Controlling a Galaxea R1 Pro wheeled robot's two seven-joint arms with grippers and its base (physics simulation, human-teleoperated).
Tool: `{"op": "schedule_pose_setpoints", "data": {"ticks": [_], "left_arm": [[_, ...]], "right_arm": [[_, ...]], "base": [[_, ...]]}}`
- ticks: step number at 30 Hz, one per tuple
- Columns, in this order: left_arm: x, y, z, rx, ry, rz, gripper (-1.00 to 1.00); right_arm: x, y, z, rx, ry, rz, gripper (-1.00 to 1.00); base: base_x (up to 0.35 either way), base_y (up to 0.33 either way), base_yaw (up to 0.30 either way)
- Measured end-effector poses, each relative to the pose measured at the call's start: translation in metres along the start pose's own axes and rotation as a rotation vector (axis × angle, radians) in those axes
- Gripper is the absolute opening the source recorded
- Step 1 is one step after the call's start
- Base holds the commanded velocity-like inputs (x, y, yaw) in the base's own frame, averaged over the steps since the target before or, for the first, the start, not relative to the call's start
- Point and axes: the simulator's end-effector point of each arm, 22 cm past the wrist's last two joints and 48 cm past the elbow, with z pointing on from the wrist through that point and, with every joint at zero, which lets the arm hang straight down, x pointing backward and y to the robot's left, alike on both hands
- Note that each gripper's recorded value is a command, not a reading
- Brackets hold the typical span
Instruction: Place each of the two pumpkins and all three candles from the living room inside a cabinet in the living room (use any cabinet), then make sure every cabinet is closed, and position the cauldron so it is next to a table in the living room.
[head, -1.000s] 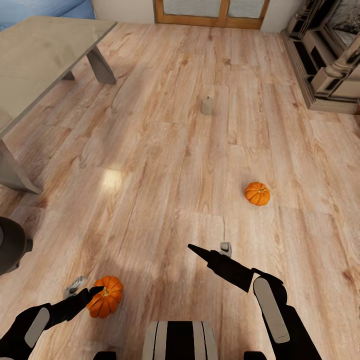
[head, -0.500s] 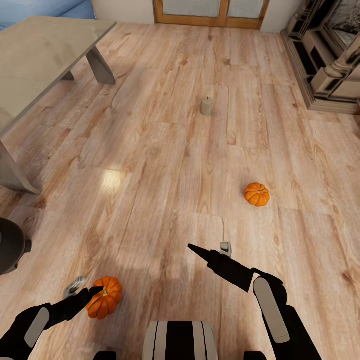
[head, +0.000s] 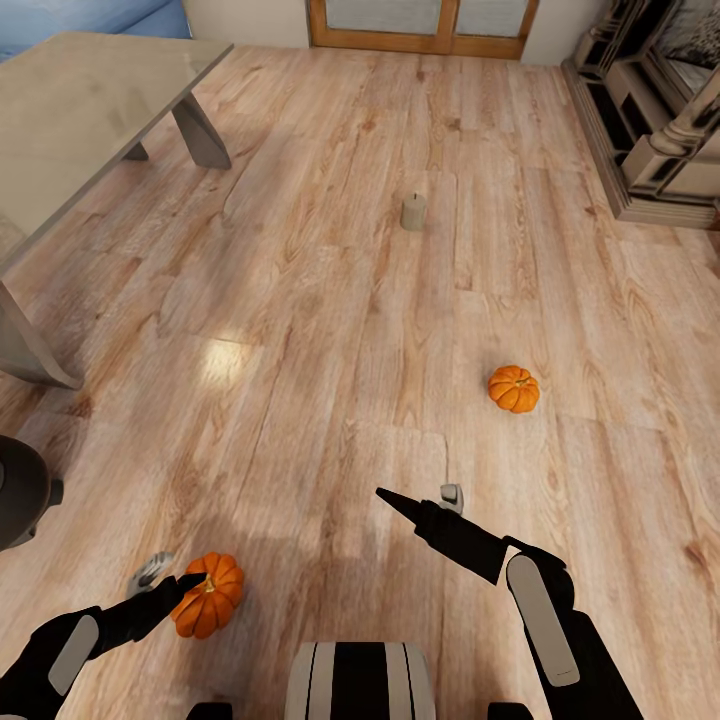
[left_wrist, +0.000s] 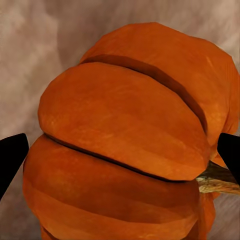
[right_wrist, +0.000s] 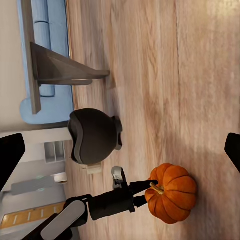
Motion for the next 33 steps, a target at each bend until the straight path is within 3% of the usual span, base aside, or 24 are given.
{"op": "schedule_pose_setpoints", "data": {"ticks": [13,29,33], "left_arm": [[-0.004,-0.005,-0.004,0.006,-0.010,0.009,-1.00],[-0.024,-0.028,-0.024,0.049,-0.055,0.025,-1.00],[-0.025,-0.050,-0.035,0.085,-0.003,0.014,-1.00]], "right_arm": [[-0.003,0.007,-0.002,-0.005,-0.006,-0.013,1.00],[-0.012,0.030,-0.008,-0.012,-0.026,-0.054,1.00],[-0.021,0.026,-0.016,0.002,-0.054,-0.043,1.00]], "base": [[0.000,0.000,0.000],[0.000,0.000,0.000],[0.000,0.000,0.000]]}}
